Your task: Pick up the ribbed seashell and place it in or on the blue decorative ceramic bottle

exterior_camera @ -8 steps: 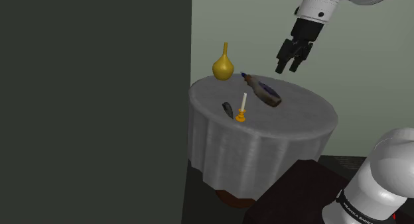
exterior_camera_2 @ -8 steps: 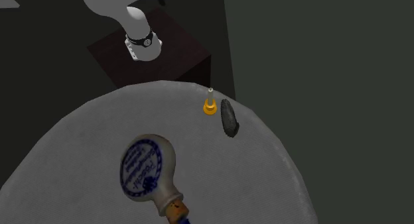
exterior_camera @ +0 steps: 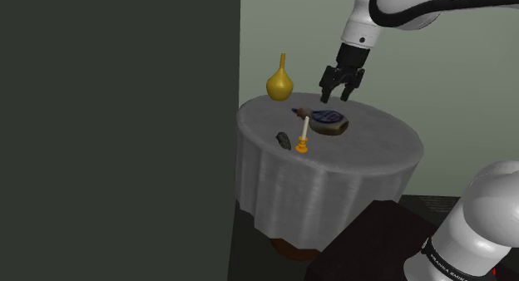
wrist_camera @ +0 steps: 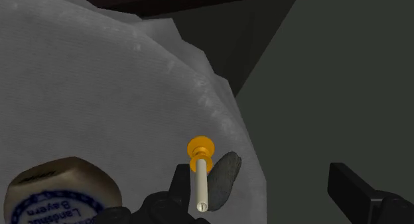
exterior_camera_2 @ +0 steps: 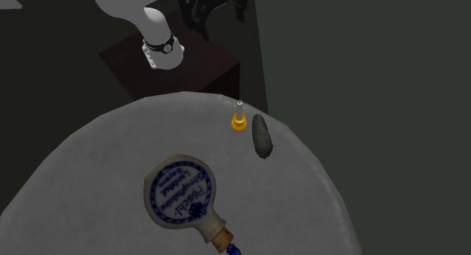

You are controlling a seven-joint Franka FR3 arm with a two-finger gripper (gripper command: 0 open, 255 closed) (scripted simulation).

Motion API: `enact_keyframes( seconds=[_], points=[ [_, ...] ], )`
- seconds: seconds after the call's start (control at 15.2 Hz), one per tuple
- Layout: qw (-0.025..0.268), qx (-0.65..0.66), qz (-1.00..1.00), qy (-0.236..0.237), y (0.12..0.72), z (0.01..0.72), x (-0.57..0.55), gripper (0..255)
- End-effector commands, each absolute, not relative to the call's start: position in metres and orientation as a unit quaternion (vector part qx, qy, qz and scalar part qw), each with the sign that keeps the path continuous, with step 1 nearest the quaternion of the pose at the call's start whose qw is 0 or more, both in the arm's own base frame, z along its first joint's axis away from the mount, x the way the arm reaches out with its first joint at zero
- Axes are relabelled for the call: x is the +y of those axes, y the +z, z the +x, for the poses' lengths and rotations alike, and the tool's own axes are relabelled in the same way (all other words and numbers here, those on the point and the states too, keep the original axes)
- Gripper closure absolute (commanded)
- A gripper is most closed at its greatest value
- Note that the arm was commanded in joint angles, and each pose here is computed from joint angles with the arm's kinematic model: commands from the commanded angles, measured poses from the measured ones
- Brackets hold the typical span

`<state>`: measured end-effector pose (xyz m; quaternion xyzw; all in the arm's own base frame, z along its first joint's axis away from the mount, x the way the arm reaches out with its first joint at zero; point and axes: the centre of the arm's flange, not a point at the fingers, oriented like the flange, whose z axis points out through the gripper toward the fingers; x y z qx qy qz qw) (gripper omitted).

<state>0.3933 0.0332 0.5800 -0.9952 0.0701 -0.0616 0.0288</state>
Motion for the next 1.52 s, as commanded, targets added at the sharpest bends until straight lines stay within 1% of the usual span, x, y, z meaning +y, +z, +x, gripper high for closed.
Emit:
enact_keyframes(
  seconds=[0.0,1.25,1.45],
  points=[
    [0.028,0.086,-0.994,-0.057,0.563,0.413,0.033,0],
    [0.017,0.231,-0.973,-0.012,0.389,0.602,0.001,0],
    [0.016,0.236,-0.971,-0.011,0.372,0.609,-0.001,0]
  ],
)
